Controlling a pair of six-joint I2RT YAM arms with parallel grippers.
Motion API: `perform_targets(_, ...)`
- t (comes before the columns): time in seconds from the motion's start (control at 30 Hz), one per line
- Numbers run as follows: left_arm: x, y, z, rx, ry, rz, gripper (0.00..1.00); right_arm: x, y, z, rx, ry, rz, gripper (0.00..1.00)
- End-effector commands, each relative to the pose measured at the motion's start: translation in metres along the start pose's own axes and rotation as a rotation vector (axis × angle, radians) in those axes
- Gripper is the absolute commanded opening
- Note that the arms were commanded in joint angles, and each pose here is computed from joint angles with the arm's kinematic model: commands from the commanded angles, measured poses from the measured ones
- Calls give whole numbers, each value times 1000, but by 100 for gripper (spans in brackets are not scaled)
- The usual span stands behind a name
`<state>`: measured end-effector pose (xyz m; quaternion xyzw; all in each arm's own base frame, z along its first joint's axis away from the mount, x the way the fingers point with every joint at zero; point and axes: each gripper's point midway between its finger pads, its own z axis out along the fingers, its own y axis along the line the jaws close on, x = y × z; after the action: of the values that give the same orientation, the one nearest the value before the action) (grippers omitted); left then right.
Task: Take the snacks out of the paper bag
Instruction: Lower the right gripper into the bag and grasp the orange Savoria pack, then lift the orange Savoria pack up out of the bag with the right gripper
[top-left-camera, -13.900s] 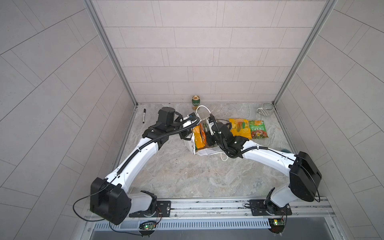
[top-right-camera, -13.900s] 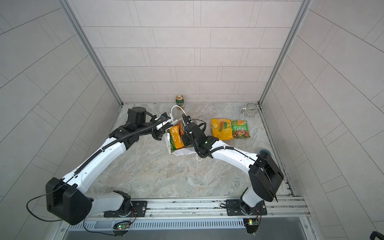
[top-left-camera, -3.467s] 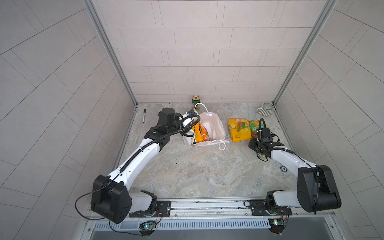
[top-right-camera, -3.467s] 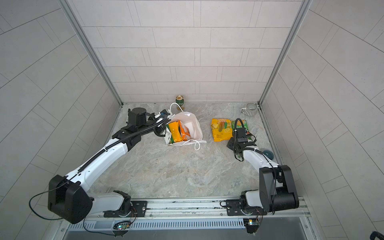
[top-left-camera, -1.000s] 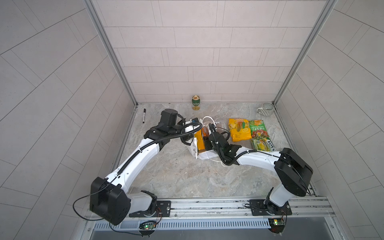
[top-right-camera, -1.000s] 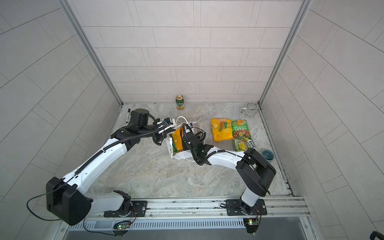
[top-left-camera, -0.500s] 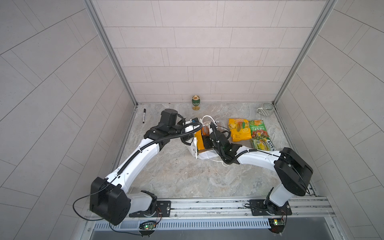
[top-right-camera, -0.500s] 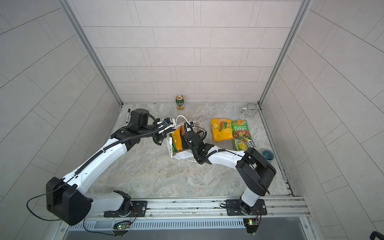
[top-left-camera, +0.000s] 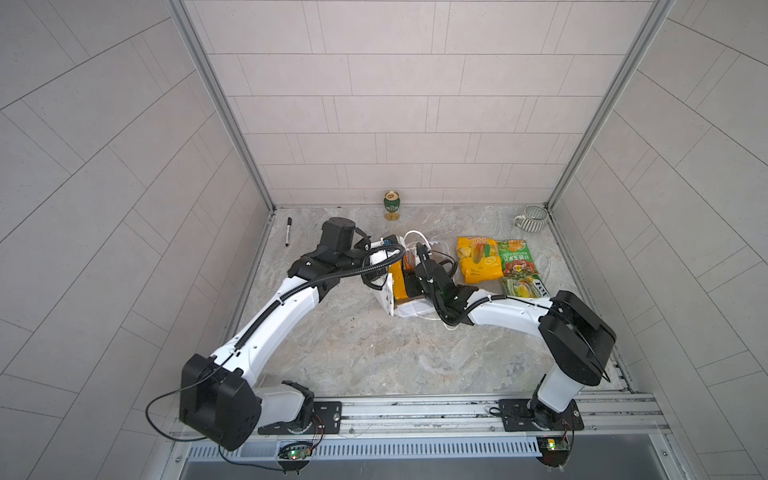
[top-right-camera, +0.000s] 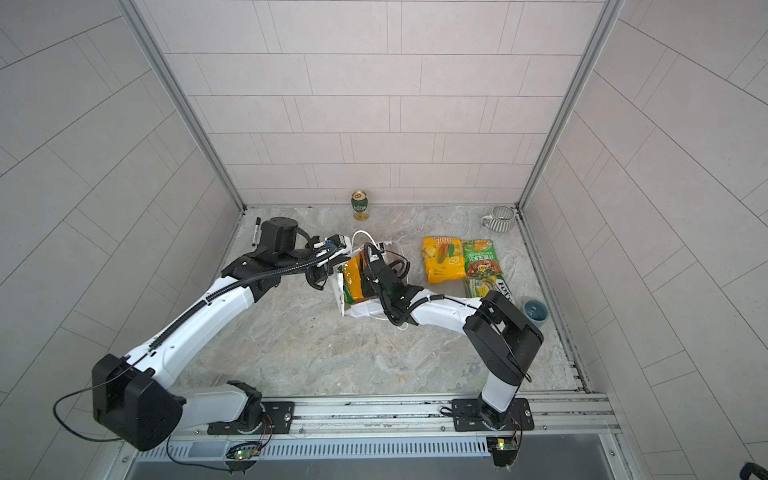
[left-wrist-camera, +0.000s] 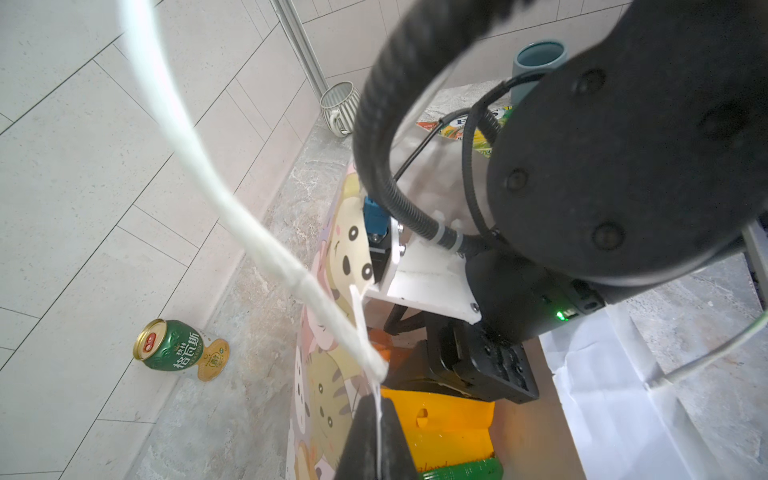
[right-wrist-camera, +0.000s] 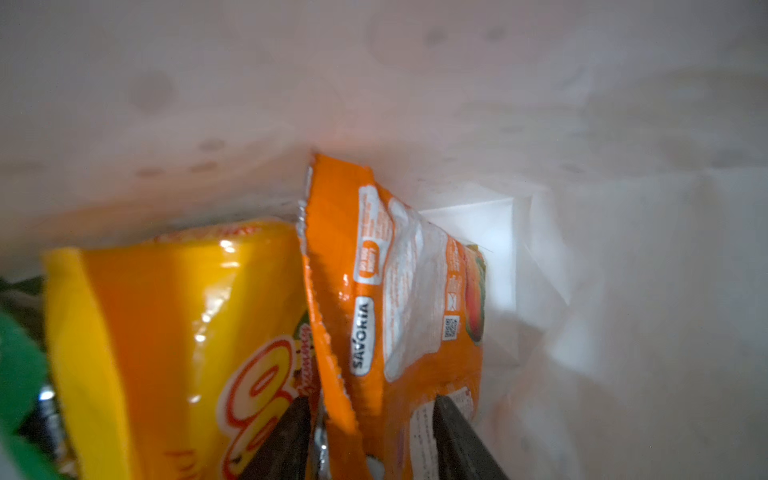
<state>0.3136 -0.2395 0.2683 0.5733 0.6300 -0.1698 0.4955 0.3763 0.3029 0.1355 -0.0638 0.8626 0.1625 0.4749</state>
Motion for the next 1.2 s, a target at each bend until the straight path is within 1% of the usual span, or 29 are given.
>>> perform_targets(0.0,-11,-3,-4,5,-38,38,0,-2,-16,3,102,2,5,41)
perform_targets(0.03,-12,-3,-5,3,-40,40,0,-1,-19,4,115,5,4,37)
perform_targets(0.1,-11,-3,-4,3,-38,39,0,-3,-24,2,123,1,22,26)
perform_targets(0.27,-11,-3,-4,1,-36,39,0,-7,-28,-4,132,-6,23,8)
perform_targets(0.4,-10,-2,-3,0,-33,36,0,-9,-31,-6,129,-6,23,1)
perform_targets(0.57,-9,-1,-3,-6,-29,37,0,-18,-23,-13,86,-11,15,0)
perform_targets(0.73,-8,0,-3,-12,-22,38,0,-31,-12,-25,24,-26,-27,0)
perform_targets(1.0,-6,1,-2,-13,-14,37,0,-48,-8,-62,-45,-73,-65,0)
perform_targets(1.17,-5,1,-2,-14,-9,34,0,-55,-3,-86,-113,-92,-101,0)
